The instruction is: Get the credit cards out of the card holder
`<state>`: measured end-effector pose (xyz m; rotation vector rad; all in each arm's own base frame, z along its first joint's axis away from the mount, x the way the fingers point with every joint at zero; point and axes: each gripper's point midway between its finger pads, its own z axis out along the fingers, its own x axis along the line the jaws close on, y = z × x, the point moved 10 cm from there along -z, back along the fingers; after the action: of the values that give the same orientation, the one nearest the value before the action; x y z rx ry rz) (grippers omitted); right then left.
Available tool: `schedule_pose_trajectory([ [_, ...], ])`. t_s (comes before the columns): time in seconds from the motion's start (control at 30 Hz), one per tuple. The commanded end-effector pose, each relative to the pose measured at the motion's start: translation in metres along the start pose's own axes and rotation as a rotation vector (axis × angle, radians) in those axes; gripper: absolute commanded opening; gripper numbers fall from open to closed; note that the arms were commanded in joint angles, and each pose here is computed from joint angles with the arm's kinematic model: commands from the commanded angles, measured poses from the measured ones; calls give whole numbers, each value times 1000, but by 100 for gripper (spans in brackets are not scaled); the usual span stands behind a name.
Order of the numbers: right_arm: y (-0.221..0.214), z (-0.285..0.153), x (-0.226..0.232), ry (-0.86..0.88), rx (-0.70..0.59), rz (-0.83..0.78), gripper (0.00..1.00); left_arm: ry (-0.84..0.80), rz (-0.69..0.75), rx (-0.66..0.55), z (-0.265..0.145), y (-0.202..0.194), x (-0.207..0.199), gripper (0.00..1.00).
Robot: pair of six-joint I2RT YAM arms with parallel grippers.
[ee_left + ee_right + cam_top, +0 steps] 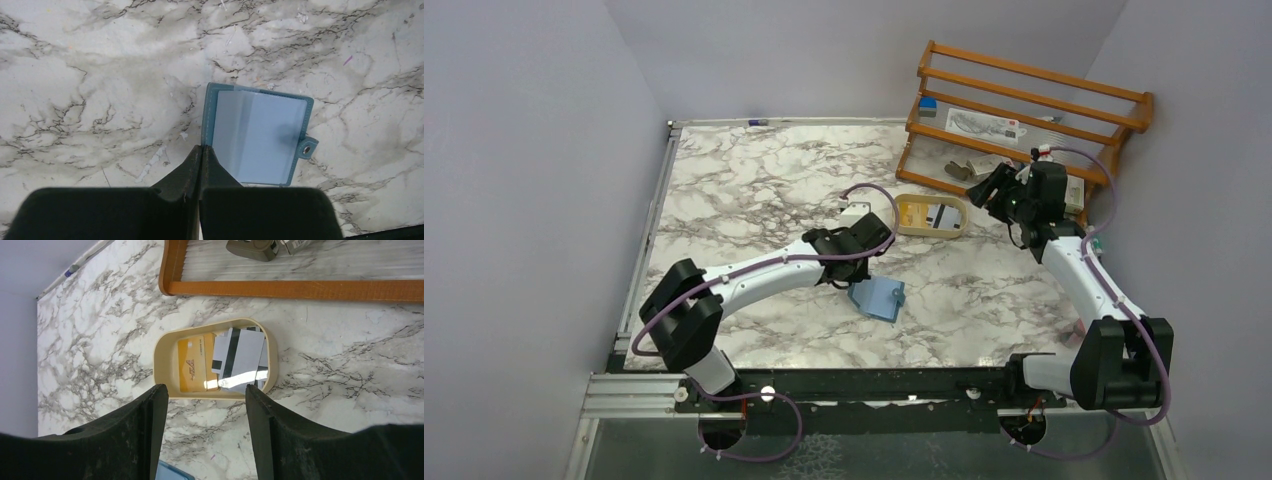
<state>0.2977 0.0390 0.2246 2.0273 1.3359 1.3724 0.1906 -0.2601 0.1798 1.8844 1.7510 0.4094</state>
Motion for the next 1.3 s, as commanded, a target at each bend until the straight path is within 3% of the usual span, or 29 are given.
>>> schedule_pose_trajectory([
  [0.0, 1, -2, 2, 31, -13, 3, 63, 44, -18, -29, -4, 8, -4, 0],
  [0.43, -7, 3, -2, 41, 24, 27, 63, 240, 147, -108, -19, 13, -34, 0],
  [0.7, -10, 4, -5, 20, 35, 28, 63, 387, 263, -105, -6, -5, -48, 0],
  [1.27, -14, 6, -7, 10, 55, 37, 62, 360, 272, -103, -8, -11, -63, 0],
])
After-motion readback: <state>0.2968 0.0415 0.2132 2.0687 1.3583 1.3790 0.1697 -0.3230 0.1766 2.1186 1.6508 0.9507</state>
